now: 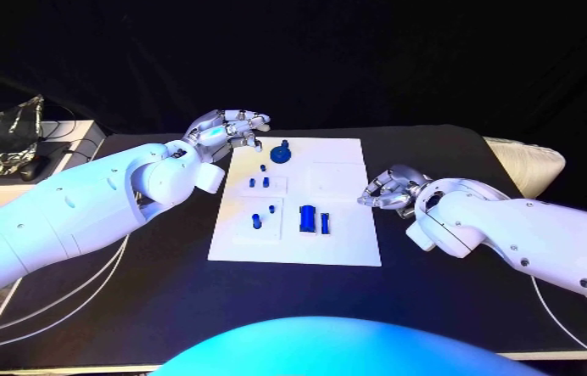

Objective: Assemble the parts on the task board

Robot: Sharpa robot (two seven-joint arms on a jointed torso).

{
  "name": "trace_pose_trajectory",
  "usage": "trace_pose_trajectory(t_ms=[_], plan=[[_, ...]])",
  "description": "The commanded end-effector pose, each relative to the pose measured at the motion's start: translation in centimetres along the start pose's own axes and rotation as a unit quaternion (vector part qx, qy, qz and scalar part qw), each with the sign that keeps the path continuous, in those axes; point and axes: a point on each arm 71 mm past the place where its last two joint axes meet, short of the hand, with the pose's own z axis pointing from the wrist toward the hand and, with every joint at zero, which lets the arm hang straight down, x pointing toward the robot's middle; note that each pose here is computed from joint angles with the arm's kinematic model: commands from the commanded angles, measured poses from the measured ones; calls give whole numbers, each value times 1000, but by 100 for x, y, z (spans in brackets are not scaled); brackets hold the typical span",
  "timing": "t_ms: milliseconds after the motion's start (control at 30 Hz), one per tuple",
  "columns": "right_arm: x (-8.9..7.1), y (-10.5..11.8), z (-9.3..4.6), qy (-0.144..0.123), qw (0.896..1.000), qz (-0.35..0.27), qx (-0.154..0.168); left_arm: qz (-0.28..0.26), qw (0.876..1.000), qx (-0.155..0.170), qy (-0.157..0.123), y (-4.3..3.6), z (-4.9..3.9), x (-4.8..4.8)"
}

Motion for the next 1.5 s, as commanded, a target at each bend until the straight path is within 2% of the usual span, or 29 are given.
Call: trace_pose_trajectory(t_ms=[33,167,500,867,1233,1500], plan=[[-49,81,13,-34,998,18,-48,-2,1000,13,-1,-13,12,3],[0,130,57,-43,998,3,-48,-2,1000,14,-1,-6,22,4],[258,218,155,-70,995,-43,-49,-1,1000,15,1,-3,28,12],[483,333,210,-98,987,-99,-74,1,1000,15,3,-2,29,17],[681,384,246,-81,983,-136,-87,3,1000,13,5,-2,28,20],[765,372,271,-73,982,-148,-85,4,1000,13,6,-3,25,21]])
